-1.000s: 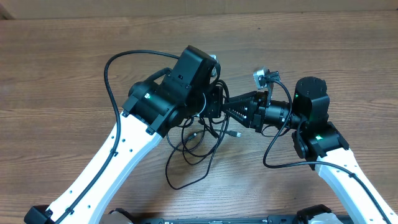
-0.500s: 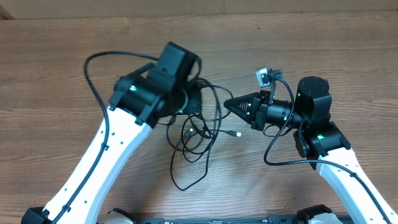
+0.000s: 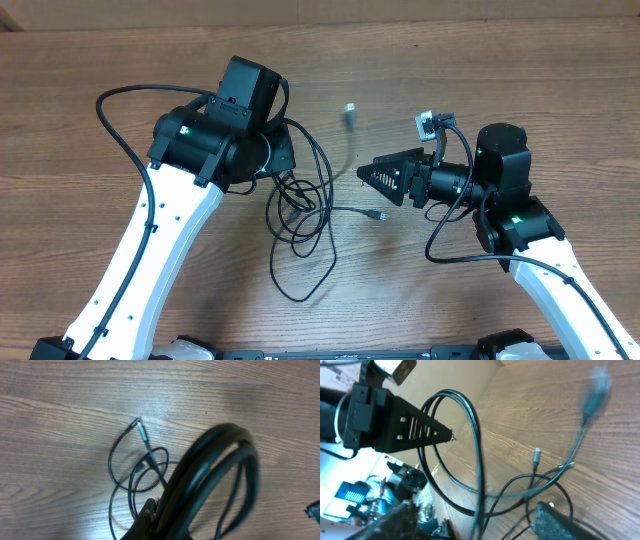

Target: Untangle cables

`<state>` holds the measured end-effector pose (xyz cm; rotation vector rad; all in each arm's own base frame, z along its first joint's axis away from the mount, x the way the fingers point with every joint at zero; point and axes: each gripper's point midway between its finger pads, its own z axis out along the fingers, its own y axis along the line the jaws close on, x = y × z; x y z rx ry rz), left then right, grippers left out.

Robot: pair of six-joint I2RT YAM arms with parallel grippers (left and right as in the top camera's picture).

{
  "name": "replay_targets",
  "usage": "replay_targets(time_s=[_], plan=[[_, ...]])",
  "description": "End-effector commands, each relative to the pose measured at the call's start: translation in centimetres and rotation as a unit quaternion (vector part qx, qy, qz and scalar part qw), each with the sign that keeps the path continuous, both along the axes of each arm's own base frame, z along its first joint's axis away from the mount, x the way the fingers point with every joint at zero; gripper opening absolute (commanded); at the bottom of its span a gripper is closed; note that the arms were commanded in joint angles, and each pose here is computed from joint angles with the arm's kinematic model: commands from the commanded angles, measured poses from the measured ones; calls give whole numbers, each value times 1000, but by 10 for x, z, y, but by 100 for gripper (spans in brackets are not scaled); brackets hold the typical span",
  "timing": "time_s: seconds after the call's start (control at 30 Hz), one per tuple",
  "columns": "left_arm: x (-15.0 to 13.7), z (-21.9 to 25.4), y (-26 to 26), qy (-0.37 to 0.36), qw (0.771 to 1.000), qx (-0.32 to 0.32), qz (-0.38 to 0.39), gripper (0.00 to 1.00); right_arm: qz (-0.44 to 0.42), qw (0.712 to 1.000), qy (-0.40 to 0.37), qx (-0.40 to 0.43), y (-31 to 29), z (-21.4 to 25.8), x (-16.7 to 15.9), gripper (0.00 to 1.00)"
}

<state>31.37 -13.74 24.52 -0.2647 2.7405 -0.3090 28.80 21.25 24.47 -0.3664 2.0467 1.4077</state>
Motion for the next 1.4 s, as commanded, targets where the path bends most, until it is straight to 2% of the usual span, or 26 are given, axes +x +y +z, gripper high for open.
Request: replay_targets(time_s=[0.0, 0.23, 0.33, 0.47, 0.6, 0.63, 0.7, 0.77, 0.9, 0.97, 1.0, 1.03, 1.07, 1.1, 1.2, 1.23, 1.27, 1.37], plan=[[4, 4, -6, -12, 999, -6, -38, 4, -8, 1000, -4, -2, -2, 2, 4, 78], [7, 15, -31, -43, 990, -43, -129, 4, -8, 1000, 1, -4, -2, 0, 3, 82], [16, 35, -34, -100, 982, -45, -156, 4, -7, 1000, 15, -12, -3, -7, 0, 83], [38, 92, -26, -220, 964, -68, -135, 4, -5, 999, 18, -30, -5, -17, -3, 83], [55, 159, 1, -333, 935, -75, -93, 4, -30, 997, 49, -53, -11, -32, -1, 86], [61, 186, 18, -375, 922, -65, -66, 4, -37, 996, 56, -60, -13, -36, -1, 88], [65, 213, 40, -416, 907, -48, -32, 4, -42, 995, 61, -64, -14, -38, 0, 89], [66, 221, 51, -432, 901, -29, -22, 4, -42, 995, 61, -64, -14, -38, 0, 89], [63, 184, 62, -370, 929, 11, -18, 4, -43, 995, 61, -65, -15, -38, 0, 90], [61, 154, 68, -315, 948, 33, -12, 4, -43, 995, 62, -65, -15, -39, 0, 90], [61, 135, 73, -280, 959, 50, -7, 8, -43, 995, 62, -64, -15, -38, 0, 90], [61, 115, 76, -243, 968, 64, -6, 22, -43, 995, 62, -64, -15, -38, 0, 90], [61, 107, 76, -228, 971, 68, -7, 30, -43, 995, 62, -65, -15, -39, 0, 90], [60, 88, 76, -192, 978, 74, -11, 47, -43, 995, 62, -65, -15, -39, 0, 90], [58, 51, 76, -118, 989, 84, -20, 62, -43, 995, 62, -65, -15, -39, 0, 91], [58, 45, 75, -107, 990, 84, -21, 63, -43, 995, 62, -65, -15, -39, 0, 91], [56, 28, 74, -71, 994, 85, -21, 68, -43, 995, 61, -65, -15, -39, 0, 94], [51, 4, 75, -18, 996, 88, -14, 71, -44, 995, 61, -65, -15, -39, 0, 96]])
